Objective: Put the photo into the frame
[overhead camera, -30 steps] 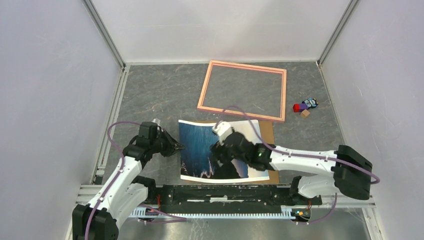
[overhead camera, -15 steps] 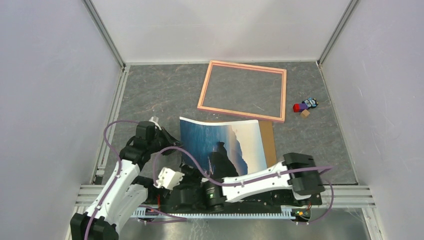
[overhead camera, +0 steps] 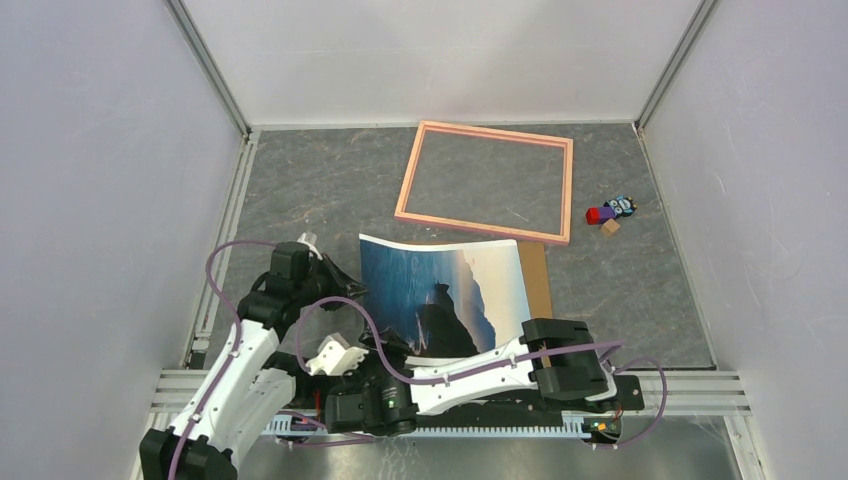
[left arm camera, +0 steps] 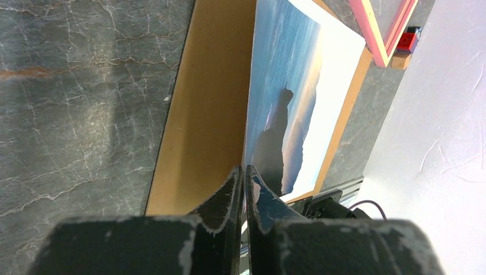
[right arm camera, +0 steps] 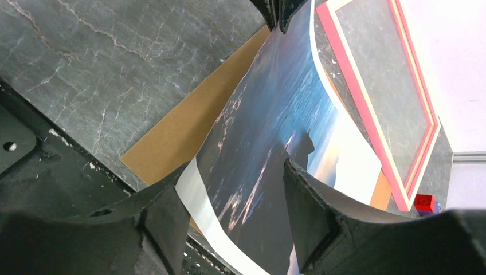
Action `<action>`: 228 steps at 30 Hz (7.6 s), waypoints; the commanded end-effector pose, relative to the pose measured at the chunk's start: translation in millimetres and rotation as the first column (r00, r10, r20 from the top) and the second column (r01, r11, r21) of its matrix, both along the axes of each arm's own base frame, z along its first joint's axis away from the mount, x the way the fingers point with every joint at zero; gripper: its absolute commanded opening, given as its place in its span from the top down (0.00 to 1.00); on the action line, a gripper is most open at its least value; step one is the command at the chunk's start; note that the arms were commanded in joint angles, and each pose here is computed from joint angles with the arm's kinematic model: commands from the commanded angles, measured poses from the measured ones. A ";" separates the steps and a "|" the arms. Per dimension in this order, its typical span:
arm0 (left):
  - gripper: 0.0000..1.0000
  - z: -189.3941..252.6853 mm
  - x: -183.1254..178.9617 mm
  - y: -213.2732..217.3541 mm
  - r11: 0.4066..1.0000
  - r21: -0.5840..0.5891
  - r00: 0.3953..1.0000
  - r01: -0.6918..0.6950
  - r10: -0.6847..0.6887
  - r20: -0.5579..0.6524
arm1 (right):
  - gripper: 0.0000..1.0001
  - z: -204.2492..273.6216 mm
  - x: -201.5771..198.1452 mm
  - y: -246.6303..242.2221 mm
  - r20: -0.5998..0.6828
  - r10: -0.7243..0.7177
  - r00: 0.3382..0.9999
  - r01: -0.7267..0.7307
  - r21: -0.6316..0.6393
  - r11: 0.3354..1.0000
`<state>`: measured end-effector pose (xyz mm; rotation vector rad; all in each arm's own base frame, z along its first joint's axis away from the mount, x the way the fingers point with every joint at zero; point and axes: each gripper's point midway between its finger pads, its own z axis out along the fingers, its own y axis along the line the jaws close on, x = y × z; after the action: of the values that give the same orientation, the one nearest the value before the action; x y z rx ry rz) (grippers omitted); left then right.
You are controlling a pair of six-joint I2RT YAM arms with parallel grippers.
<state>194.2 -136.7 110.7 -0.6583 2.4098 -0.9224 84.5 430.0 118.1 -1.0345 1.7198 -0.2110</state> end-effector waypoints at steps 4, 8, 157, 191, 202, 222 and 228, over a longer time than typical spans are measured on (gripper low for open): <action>0.88 31.3 7.9 -4.9 0.999 -0.020 0.996 0.032 -0.030 0.089 | 0.61 30.2 11.3 1.2 0.068 -0.099 0.993 0.091 0.111 0.990; 0.67 44.1 13.8 -4.9 0.999 0.001 0.992 0.049 -0.049 0.120 | 0.99 44.0 20.1 -14.1 0.065 -0.151 0.986 0.140 0.151 0.979; 0.00 189.5 133.9 -29.0 0.980 0.198 0.797 0.016 -0.132 0.589 | 0.02 2.8 315.1 -417.1 -0.387 -0.742 0.547 0.655 0.750 0.091; 0.00 -18.2 21.1 -18.3 0.930 0.351 0.987 0.113 -0.146 0.070 | 0.02 -65.3 154.9 -323.5 -0.686 -0.231 0.690 0.601 0.366 0.710; 0.00 -56.1 13.8 -24.1 0.944 0.306 0.991 0.121 -0.133 0.019 | 0.02 -96.4 133.9 -337.7 -0.753 -0.271 0.599 0.693 0.318 0.647; 0.00 -41.0 3.3 -68.6 0.978 0.035 0.978 0.205 -0.206 0.031 | 0.02 -113.9 111.7 -310.7 -0.829 -0.106 0.549 0.675 0.365 0.641; 0.00 34.1 2.7 -84.6 0.962 -0.066 0.958 0.263 -0.253 0.132 | 0.03 -110.1 102.3 -287.8 -0.836 0.038 0.548 0.660 0.460 0.594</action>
<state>184.3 -180.1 50.0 -0.3767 2.5852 -0.7829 235.1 107.8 26.3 -0.0630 2.3541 0.5069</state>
